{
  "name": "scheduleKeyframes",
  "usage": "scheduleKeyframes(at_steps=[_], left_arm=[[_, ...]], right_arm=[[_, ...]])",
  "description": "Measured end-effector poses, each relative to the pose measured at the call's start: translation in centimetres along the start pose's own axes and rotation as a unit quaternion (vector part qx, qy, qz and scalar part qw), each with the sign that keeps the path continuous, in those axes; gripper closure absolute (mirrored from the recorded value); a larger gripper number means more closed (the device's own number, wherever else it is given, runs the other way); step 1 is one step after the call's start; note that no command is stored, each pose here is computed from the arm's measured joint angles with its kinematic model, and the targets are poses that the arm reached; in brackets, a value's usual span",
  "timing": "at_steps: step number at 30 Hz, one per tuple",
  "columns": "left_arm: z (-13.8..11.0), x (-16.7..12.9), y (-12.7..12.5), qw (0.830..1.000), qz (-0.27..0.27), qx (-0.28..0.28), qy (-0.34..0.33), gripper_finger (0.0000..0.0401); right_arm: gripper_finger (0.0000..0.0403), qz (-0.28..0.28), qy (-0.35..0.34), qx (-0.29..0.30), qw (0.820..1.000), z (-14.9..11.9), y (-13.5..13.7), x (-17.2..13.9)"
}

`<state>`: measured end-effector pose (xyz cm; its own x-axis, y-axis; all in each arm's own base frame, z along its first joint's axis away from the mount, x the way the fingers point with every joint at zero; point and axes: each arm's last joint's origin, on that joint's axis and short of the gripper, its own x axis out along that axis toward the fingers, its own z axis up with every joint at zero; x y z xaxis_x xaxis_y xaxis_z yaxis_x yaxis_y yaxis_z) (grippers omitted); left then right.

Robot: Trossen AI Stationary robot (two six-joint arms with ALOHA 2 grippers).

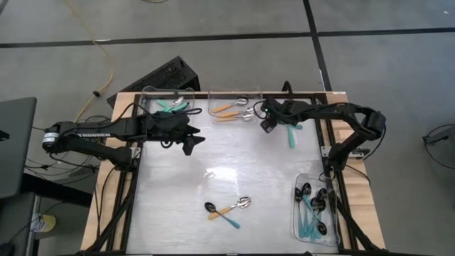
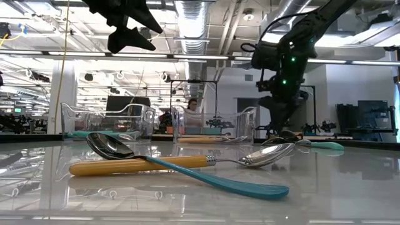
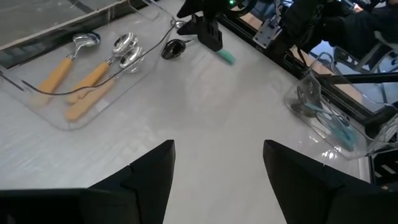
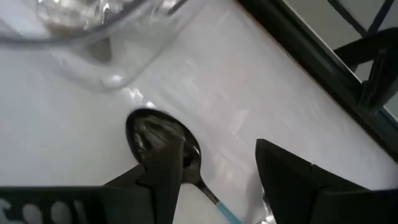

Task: Sort silverware by color (type)
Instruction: Put the blue spoon into the bottom transparent bin

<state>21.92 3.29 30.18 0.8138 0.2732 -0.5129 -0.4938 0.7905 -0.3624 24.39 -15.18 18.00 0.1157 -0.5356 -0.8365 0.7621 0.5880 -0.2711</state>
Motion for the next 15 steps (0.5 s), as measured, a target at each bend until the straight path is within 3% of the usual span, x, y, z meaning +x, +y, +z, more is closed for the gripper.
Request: scheduleKeyframes(at_steps=[4,8,11,15], left_arm=[[0.0,0.0,0.0,1.000,-0.001,-0.007,0.001,0.0173],[-0.1,0.0,0.0,1.000,-0.001,-0.022,0.005,0.0173],[-0.1,0.0,0.0,1.000,-0.001,-0.029,0.005,0.0173],[-0.1,0.0,0.0,0.999,-0.003,-0.040,0.006,0.0173]], right_arm=[[0.0180,-0.002,0.001,-0.038,0.999,-0.7,0.1,0.8],[0.0180,-0.004,-0.041,-0.049,0.998,-3.1,0.5,1.7],[0.0180,0.006,-0.078,-0.076,0.994,-4.2,0.5,1.4],[0.0180,0.031,-0.076,-0.091,0.992,-5.4,-0.4,0.7]])
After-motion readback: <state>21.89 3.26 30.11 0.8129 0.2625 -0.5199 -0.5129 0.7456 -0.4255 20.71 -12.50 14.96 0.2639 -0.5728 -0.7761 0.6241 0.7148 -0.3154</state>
